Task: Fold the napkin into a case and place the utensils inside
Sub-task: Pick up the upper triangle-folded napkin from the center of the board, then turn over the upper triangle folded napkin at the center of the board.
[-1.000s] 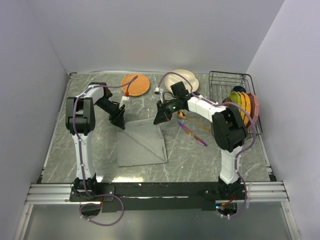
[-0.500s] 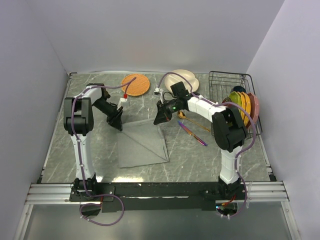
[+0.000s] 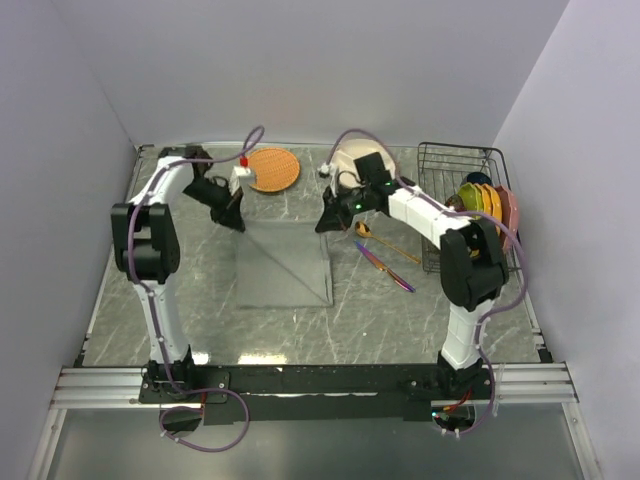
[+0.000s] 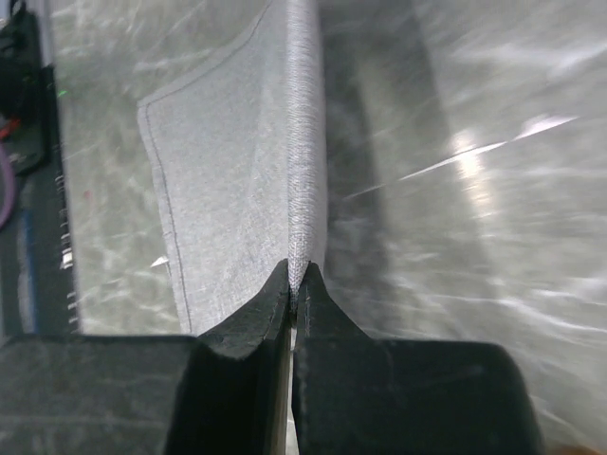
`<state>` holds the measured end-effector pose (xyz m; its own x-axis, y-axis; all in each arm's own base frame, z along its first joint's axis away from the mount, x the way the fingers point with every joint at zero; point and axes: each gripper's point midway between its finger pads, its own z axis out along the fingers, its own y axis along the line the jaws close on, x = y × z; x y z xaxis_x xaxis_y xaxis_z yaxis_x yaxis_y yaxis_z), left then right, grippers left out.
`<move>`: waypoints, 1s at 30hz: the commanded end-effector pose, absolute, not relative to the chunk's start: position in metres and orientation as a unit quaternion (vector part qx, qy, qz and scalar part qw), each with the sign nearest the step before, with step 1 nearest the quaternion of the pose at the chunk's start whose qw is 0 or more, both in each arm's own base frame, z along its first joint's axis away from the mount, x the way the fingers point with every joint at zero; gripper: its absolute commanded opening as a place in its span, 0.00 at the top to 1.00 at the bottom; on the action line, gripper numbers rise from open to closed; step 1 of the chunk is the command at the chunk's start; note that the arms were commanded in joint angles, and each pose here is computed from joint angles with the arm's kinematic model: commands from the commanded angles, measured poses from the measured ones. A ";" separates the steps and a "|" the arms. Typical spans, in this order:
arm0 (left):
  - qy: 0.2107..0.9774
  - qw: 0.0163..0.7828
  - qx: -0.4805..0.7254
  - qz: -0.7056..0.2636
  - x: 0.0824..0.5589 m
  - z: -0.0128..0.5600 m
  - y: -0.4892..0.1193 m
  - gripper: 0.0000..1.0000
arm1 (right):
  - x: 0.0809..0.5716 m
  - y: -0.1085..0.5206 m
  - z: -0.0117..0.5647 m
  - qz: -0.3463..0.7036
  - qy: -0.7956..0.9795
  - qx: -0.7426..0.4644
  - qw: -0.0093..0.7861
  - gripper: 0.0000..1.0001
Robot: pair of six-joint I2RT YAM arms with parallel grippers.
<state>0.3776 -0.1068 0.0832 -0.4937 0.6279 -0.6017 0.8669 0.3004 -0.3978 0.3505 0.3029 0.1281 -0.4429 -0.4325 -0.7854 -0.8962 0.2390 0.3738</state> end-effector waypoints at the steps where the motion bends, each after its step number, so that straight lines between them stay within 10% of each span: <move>1: 0.798 0.319 0.444 -0.254 0.428 0.173 -0.099 0.99 | 0.401 0.275 0.213 0.339 0.692 -0.468 0.432 1.00; 12: 0.734 0.546 0.398 -0.063 0.496 0.287 -0.082 0.99 | 0.485 0.247 0.318 0.161 0.523 -0.507 0.666 1.00; 30: 0.740 0.413 0.528 -0.053 0.349 0.118 -0.108 0.99 | 0.307 0.279 0.119 0.127 0.325 -0.772 0.531 1.00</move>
